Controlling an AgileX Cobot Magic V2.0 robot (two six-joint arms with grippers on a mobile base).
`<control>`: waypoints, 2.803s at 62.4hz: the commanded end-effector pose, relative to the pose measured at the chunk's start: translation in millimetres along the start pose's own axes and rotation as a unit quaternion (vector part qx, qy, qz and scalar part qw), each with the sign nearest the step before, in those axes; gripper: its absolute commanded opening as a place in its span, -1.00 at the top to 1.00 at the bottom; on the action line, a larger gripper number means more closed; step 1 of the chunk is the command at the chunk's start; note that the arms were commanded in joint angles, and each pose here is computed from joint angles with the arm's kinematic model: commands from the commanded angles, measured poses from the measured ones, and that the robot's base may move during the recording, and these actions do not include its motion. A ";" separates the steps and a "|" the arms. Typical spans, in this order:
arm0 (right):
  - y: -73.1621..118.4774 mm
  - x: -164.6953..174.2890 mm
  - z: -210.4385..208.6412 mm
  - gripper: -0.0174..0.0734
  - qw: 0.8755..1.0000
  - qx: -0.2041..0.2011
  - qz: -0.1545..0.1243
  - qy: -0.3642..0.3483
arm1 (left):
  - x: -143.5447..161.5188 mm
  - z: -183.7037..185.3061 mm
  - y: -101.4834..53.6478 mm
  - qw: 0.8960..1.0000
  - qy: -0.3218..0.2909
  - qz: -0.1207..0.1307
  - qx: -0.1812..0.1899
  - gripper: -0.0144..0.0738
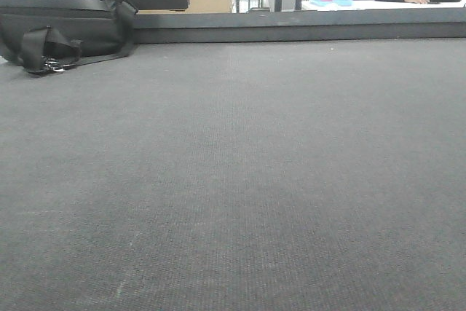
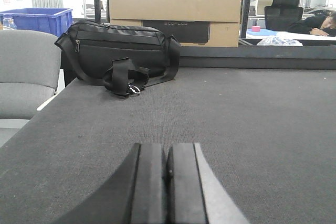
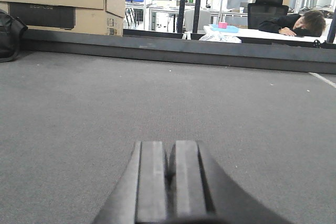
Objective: Grab block from conveyor and place in blue bin
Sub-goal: 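Lower the right gripper onto the blue block on the grey conveyor and close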
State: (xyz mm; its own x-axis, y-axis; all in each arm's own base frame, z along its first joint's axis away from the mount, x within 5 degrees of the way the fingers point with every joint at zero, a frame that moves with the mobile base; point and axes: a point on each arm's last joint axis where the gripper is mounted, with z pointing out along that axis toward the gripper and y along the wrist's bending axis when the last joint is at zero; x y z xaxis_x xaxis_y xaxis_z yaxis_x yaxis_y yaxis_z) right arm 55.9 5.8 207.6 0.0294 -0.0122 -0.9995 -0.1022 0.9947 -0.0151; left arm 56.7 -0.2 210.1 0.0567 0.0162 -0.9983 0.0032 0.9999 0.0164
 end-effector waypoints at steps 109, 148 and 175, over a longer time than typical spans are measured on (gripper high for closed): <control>-0.6 -195.0 11.8 0.97 0.988 -0.016 -0.001 0.154 | -176.1 24.6 5.6 0.993 0.117 -0.003 -0.014 0.92; 9.1 -159.1 144.2 0.97 0.860 -0.059 0.043 0.505 | -156.2 164.3 6.1 0.911 0.411 -0.003 -0.016 0.92; 10.4 -93.2 197.8 0.95 0.782 -0.054 0.054 0.619 | -135.2 183.9 5.8 0.891 0.454 -0.002 -0.015 0.92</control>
State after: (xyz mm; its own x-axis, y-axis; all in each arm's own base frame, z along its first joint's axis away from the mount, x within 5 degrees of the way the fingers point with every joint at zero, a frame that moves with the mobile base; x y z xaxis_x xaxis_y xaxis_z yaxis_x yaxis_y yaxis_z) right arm 240.8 39.6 319.4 -0.9524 -0.0780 -0.2947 -0.1312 0.9775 0.1654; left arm 230.7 2.7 354.6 -0.7774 0.0013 -0.6290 -0.0239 0.9992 0.0316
